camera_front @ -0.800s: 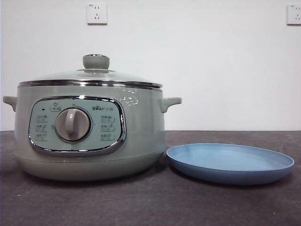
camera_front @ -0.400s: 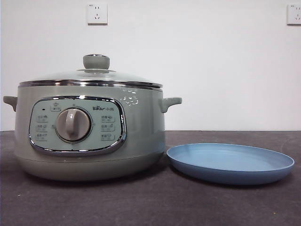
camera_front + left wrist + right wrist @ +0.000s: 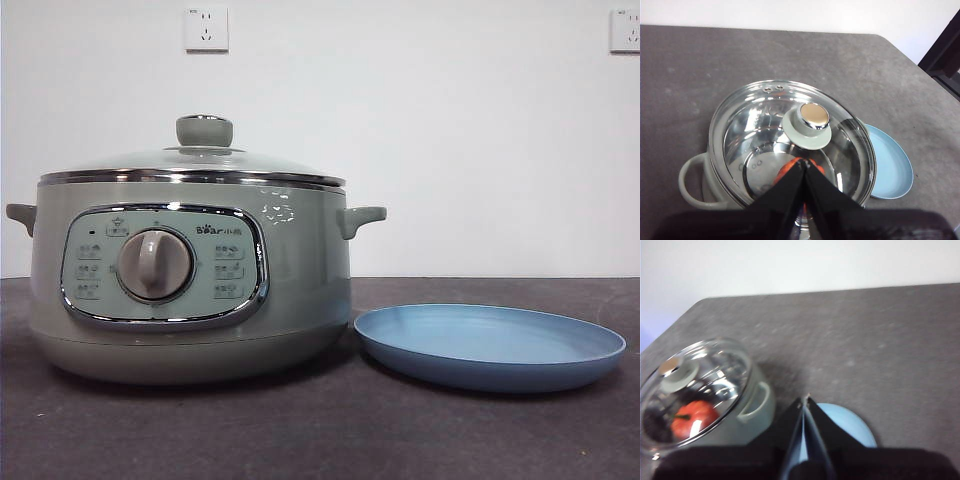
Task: Take the pumpkin out from the steamer,put the pumpkin in the blue plate,close the lid
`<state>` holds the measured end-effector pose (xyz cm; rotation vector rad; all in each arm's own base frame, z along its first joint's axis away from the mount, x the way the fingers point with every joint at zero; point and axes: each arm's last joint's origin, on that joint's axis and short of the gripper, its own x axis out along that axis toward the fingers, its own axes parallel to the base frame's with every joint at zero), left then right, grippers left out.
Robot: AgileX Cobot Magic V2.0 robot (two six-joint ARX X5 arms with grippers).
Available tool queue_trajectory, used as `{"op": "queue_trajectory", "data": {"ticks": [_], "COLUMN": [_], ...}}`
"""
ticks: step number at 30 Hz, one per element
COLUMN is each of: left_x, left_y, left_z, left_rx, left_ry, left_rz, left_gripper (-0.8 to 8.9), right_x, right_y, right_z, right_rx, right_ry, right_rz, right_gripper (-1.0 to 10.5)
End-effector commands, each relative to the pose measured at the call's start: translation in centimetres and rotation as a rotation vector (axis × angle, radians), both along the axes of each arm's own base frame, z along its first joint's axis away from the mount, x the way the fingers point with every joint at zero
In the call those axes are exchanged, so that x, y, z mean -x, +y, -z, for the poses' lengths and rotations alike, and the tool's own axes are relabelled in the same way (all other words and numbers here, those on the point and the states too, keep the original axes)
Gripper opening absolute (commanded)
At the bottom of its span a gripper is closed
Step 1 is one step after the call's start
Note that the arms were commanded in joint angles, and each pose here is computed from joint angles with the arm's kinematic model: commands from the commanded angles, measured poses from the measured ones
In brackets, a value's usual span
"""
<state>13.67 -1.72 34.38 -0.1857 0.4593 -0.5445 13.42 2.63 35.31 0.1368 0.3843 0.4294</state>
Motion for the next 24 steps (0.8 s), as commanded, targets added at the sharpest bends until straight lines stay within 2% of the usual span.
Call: {"op": "queue_trajectory", "data": {"ticks": [1,3,4,6,12,15,19,24], "left_x": [0.1,0.0,0.0,0.0,-1.5,-3.0,-5.0,-7.7], "left_y": [-0.2,-0.3,-0.3,-0.4,-1.0,-1.9,-3.7,-6.4], "left_z": [-0.2,-0.4,-0.4,-0.5,-0.7,-0.9,-1.6,-1.9], "left_rx": [-0.001,0.001,0.003,0.009,0.042,0.037,-0.002,-0.109], "left_ry": [-0.030,-0.044,-0.046,-0.050,-0.064,-0.038,-0.016,-0.014], "left_rz": [0.041,0.046,0.044,0.044,0.068,0.104,0.143,0.153], "left_gripper": [1.82,3.94,4.30,4.30,4.31,4.32,4.32,4.31], "right_x": [-0.4,-0.8,-1.0,-1.3,-1.6,-1.6,-1.6,-1.6], "right_y": [0.1,0.1,0.1,0.2,0.2,0.3,0.3,0.3], "right_z": [0.1,0.2,0.3,0.5,0.6,0.6,0.6,0.7], "right_rx": [0.005,-0.002,-0.010,-0.021,-0.024,-0.030,-0.030,-0.028], "right_ry": [0.010,0.028,0.039,0.058,0.069,0.070,0.074,0.085], "right_rz": [-0.012,-0.004,-0.001,0.004,-0.001,0.000,0.000,-0.001], "right_gripper": [2.4,4.0,4.6,5.1,5.1,5.1,5.1,5.0]}}
